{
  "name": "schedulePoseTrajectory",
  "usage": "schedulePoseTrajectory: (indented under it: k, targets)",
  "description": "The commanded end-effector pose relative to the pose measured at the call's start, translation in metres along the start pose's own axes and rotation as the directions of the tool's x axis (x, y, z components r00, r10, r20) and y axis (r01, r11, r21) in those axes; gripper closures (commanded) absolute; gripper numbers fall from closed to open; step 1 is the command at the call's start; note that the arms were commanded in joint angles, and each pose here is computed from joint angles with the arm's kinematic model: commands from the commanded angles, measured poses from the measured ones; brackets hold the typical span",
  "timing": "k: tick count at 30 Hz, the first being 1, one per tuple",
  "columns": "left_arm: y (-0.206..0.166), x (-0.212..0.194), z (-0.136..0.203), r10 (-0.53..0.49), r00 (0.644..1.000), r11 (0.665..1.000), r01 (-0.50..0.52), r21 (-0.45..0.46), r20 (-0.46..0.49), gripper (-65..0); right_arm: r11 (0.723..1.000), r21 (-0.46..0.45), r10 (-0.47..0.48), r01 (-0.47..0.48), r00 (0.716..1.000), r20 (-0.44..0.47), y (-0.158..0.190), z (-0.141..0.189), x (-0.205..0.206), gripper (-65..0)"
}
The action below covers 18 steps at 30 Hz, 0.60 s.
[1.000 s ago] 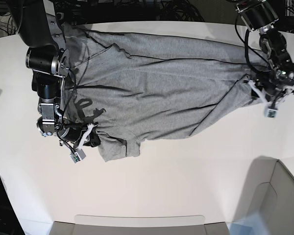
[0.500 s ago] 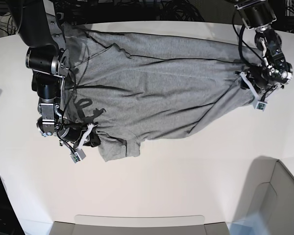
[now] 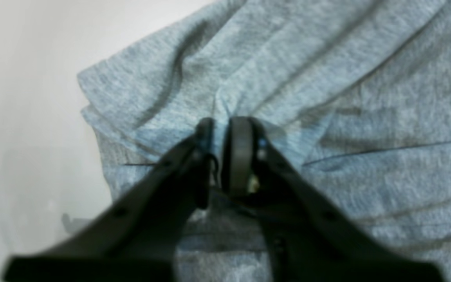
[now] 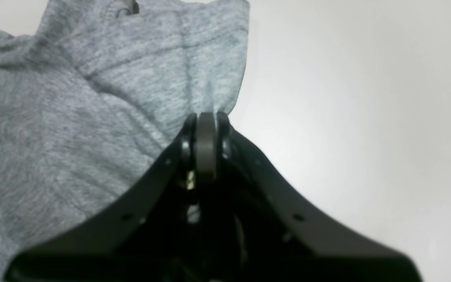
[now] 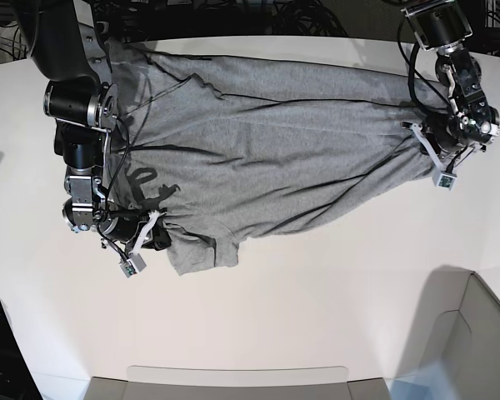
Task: Fold the T-shirt properly
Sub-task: 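Regrip the shirt side with the left gripper and hold it taut, then drag the shirt with both grippers, stretching it into a long strip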
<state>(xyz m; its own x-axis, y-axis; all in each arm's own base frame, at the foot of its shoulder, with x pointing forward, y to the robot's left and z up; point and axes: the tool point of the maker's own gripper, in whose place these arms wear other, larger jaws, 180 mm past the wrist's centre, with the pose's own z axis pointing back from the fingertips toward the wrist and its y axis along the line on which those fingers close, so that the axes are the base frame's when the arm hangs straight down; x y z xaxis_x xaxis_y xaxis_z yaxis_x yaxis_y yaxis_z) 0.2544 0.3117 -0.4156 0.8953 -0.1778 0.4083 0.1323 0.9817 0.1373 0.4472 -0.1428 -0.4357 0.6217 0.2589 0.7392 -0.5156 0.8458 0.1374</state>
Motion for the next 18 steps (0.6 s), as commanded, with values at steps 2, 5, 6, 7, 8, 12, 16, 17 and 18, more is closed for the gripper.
schedulePoseTrajectory:
  k: [2,5,6,7,8,12,16,17,18]
  targets:
    - [0.010,0.015,0.007,-0.006,0.999,1.000,0.005,0.026,0.044,0.0,0.998,0.009,0.067,-0.067,0.969,-0.240,-0.001,0.006,-0.054,0.0]
    - [0.010,0.015,0.007,-0.007,0.999,1.000,0.006,0.026,0.045,0.0,0.998,0.009,0.067,-0.067,0.969,-0.240,-0.001,0.006,-0.054,0.0]
    - [0.011,0.015,0.008,-0.006,0.999,1.000,0.004,0.027,0.045,0.0,0.998,0.009,0.067,-0.067,0.969,-0.240,-0.001,0.006,-0.054,0.0]
    - [0.011,0.018,0.010,-0.010,0.998,0.999,0.008,0.032,0.055,0.0,0.998,0.009,0.067,-0.067,0.969,-0.240,-0.001,0.006,-0.054,0.0]
    - [0.013,0.023,0.014,-0.015,0.997,0.999,0.012,0.042,0.070,0.0,0.998,0.009,0.067,-0.067,0.969,-0.240,-0.001,0.006,-0.054,0.0]
    - [0.031,0.036,0.035,0.008,0.990,0.995,-0.023,0.102,0.141,0.0,0.998,0.007,0.065,-0.065,0.970,-0.233,-0.002,0.006,-0.052,0.0]
    - [0.043,0.062,0.044,0.025,0.978,0.991,-0.052,0.125,0.205,0.0,0.997,-0.002,0.073,-0.075,0.973,-0.217,-0.005,0.007,-0.043,0.0]
    - [0.043,0.067,0.045,0.023,0.976,0.991,-0.051,0.125,0.215,0.0,0.996,-0.013,0.088,-0.092,0.976,-0.199,-0.008,0.008,-0.034,0.0]
    - [0.044,0.070,0.046,0.022,0.975,0.991,-0.051,0.126,0.222,0.0,0.994,-0.022,0.102,-0.108,0.978,-0.183,-0.010,0.008,-0.027,0.0]
